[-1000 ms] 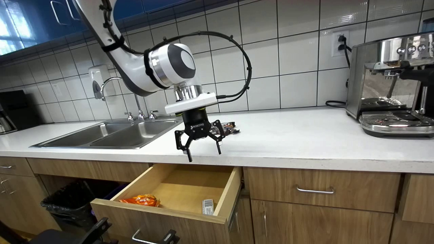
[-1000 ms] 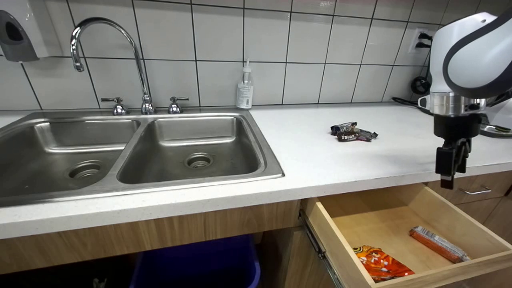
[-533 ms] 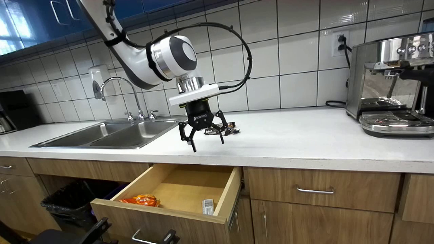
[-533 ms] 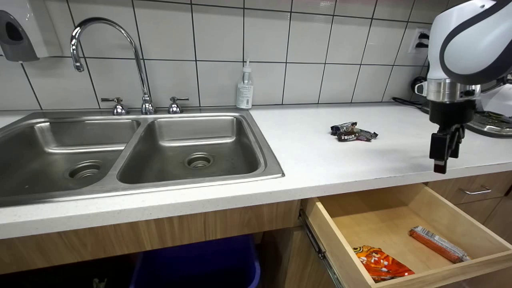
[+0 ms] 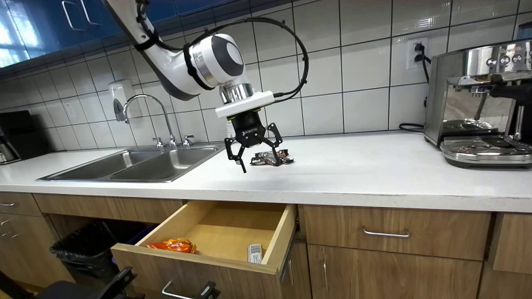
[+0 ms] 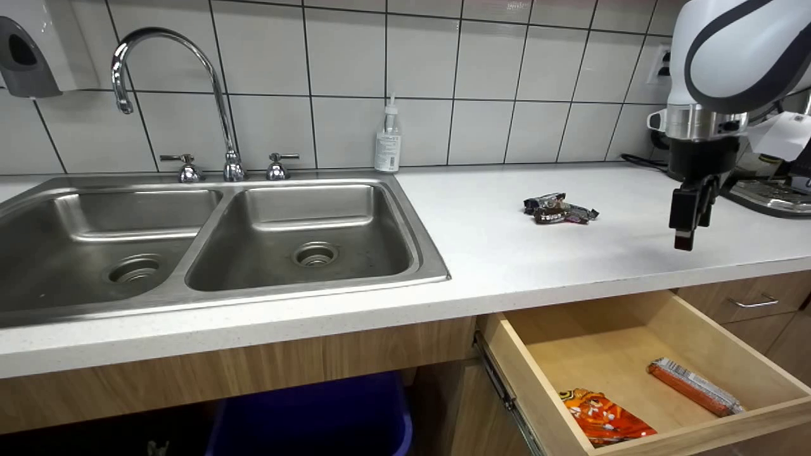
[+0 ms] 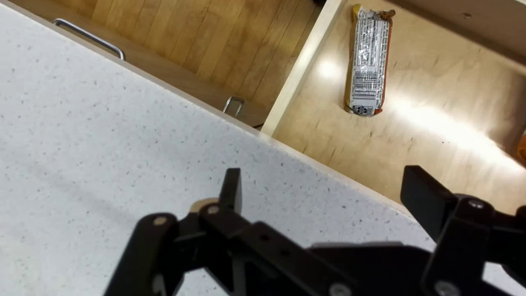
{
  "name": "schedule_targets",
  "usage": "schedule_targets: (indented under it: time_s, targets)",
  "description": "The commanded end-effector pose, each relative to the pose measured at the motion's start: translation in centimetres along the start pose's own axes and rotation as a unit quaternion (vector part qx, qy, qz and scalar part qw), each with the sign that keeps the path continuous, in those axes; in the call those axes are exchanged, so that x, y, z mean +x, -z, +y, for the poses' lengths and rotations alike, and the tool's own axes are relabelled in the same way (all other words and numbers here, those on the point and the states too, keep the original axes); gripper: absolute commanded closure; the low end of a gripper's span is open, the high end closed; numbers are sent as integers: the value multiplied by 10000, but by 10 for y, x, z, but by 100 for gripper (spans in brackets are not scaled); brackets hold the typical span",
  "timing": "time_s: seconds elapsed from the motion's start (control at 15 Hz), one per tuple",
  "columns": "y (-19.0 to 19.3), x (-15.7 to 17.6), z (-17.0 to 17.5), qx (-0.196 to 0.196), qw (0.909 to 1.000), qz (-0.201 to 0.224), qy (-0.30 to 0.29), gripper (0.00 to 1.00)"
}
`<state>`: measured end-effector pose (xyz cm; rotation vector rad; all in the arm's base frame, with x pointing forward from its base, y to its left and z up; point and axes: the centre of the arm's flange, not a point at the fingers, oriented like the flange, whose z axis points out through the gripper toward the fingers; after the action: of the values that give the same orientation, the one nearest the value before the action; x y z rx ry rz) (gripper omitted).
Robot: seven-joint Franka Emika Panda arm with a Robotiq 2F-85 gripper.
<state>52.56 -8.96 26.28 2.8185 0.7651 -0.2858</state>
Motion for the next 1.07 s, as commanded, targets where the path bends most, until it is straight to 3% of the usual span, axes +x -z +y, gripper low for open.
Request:
schedule_targets:
  time_s: [0.0,1.0]
  targets:
    - [12,18,14,-73,9992,-85,383,0]
    - [30,71,19,-201,9872,-98,1579,0]
